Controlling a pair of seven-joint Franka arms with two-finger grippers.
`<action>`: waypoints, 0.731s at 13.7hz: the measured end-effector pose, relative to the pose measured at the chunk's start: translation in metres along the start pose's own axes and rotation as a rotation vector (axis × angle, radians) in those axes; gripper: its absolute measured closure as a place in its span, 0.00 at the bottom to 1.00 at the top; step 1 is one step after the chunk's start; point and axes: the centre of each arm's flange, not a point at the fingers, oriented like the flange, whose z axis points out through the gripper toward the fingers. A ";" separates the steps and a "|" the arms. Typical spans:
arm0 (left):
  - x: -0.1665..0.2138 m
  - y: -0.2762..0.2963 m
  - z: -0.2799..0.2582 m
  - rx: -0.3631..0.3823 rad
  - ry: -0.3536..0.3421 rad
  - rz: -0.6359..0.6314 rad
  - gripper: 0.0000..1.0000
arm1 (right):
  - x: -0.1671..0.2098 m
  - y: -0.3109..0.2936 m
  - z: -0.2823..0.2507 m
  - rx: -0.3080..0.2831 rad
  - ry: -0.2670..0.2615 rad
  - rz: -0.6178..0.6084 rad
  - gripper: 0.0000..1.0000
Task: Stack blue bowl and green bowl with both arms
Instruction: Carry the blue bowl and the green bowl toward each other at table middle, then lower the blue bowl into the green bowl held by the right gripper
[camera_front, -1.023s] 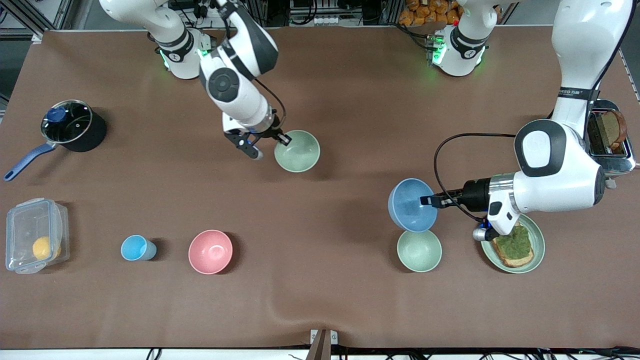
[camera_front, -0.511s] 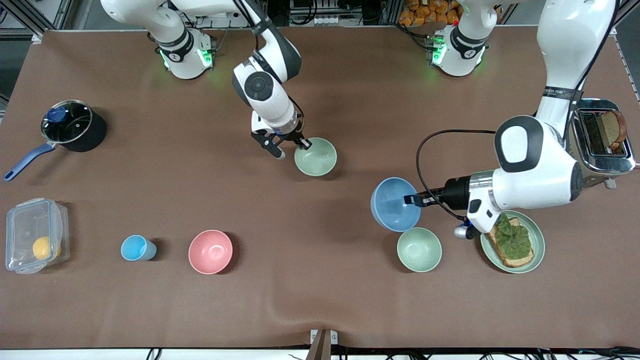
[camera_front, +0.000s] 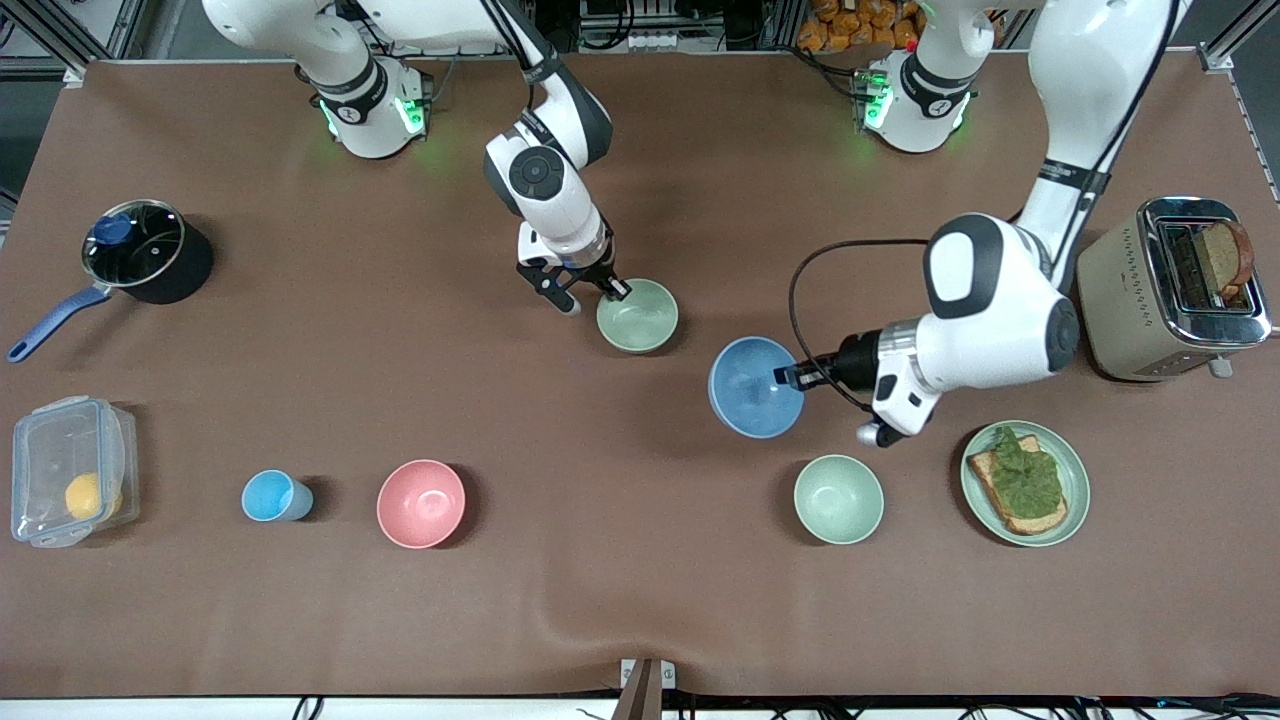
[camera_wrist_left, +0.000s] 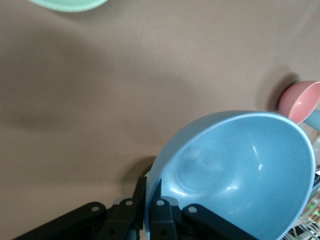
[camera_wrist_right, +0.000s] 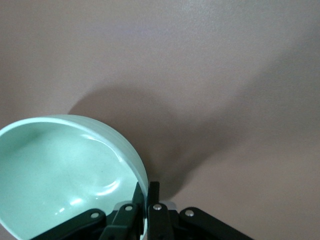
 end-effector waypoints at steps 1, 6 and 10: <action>-0.009 -0.001 0.005 0.010 -0.001 0.002 0.94 | 0.001 0.000 0.000 -0.002 0.000 0.001 0.83; -0.039 0.004 0.029 0.041 -0.020 -0.007 0.94 | 0.022 -0.003 -0.041 -0.173 -0.060 -0.013 0.28; -0.076 0.010 0.084 0.072 0.027 -0.013 0.94 | 0.079 -0.013 -0.125 -0.195 -0.116 0.008 0.00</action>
